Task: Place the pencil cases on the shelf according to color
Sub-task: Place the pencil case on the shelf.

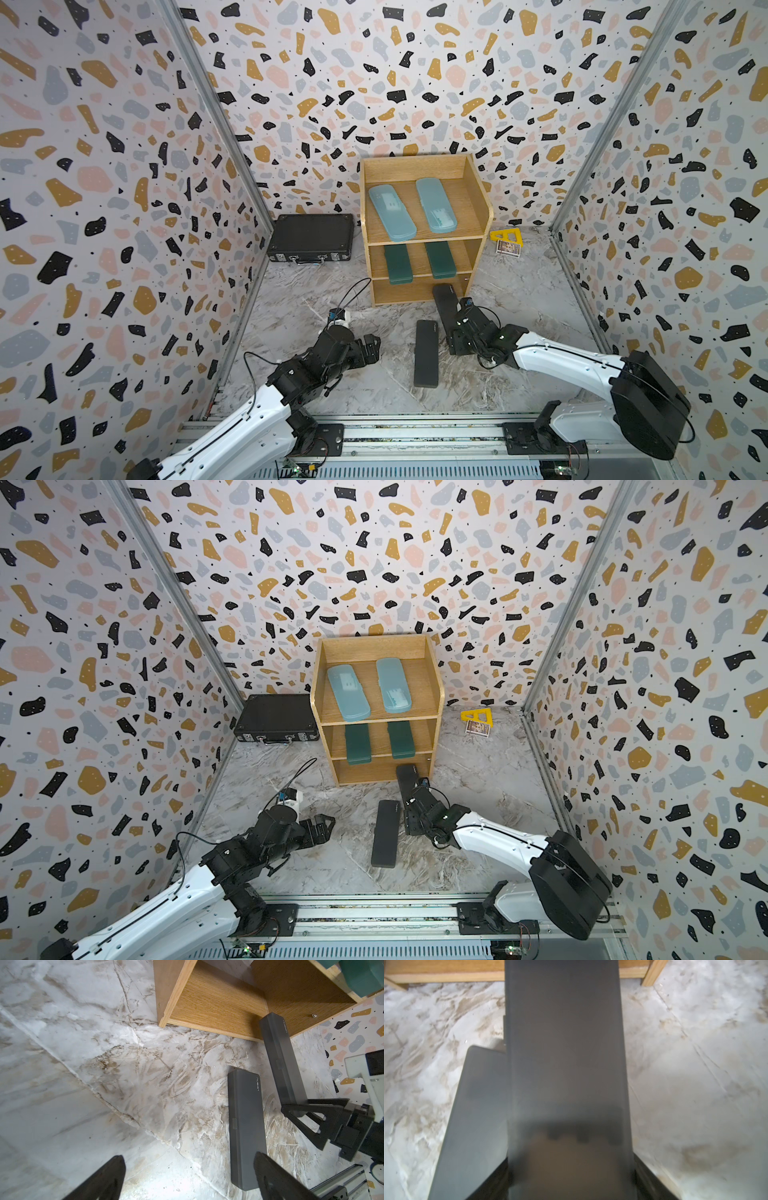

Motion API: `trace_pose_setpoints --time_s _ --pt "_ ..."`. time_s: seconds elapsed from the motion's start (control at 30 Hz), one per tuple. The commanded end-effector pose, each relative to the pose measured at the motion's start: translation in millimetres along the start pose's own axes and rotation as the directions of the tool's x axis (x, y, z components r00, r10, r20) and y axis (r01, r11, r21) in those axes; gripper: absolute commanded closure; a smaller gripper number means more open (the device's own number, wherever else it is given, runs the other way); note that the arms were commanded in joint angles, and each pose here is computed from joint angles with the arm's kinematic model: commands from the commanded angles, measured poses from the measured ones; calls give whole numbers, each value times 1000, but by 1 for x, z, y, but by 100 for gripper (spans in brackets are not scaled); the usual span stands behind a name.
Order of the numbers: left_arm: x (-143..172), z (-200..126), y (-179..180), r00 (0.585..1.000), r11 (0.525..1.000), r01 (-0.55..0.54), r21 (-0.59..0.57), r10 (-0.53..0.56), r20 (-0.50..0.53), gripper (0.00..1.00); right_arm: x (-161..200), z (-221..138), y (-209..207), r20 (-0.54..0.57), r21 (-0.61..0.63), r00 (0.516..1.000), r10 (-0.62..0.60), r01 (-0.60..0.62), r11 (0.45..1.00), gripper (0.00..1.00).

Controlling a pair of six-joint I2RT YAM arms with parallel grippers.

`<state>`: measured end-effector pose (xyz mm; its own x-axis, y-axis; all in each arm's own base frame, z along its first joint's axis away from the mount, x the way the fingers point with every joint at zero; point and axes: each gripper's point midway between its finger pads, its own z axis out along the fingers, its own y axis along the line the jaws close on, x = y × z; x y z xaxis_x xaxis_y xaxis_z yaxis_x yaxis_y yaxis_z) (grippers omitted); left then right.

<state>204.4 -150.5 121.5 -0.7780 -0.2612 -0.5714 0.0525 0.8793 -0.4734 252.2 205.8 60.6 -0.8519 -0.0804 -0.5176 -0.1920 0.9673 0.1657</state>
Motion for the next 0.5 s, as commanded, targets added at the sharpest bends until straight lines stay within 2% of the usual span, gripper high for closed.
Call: trace_pose_setpoints --time_s 0.0,0.47 --pt "-2 4 -6 1000 1000 -4 26 4 15 1 -33 2 19 72 -76 997 26 -21 997 81" --pt "0 15 -7 1000 1000 -10 23 10 4 0 -70 33 15 90 -1 994 70 -70 998 82"
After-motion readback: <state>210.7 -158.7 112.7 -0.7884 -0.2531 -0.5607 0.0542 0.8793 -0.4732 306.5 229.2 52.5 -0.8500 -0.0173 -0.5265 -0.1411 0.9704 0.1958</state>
